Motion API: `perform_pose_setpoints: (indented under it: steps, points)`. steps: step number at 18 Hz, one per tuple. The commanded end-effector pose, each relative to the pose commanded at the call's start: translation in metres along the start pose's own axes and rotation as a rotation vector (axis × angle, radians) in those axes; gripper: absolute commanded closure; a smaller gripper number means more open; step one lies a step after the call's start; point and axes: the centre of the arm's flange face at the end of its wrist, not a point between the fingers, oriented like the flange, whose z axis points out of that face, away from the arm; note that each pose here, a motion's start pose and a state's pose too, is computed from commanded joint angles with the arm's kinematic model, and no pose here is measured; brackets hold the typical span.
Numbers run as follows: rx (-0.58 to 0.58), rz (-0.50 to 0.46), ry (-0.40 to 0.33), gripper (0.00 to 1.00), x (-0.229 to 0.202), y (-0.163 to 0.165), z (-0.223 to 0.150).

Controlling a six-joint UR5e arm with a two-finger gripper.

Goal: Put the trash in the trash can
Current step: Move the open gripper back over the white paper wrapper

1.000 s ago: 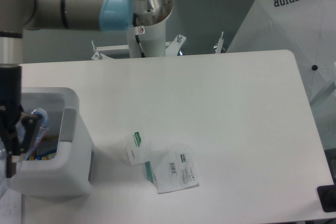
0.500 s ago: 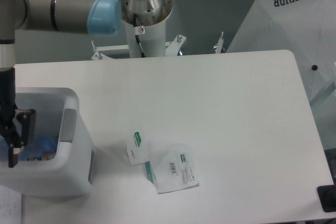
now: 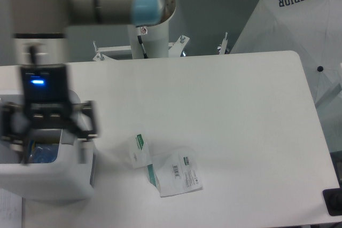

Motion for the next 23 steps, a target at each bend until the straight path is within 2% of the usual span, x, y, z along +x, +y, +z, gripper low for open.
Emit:
perform_pose_setpoints:
  steps: [4,8,13,17,20,23]
  points:
    - [-0.103,-0.039,-0.072,0.0,-0.045,0.037,0.045]
    - [-0.137,-0.089,-0.146,0.0,-0.098,0.049,0.056]
    - [-0.258,-0.121,-0.181,0.0,-0.143,0.1,0.086]
    - [-0.366,-0.052,-0.153,0.0,-0.181,0.143,0.123]
    - [-0.368,-0.068,-0.089,0.0,-0.208,0.146,0.134]
    - [-0.396,0.029,-0.04,0.0,-0.214,0.158,0.151]
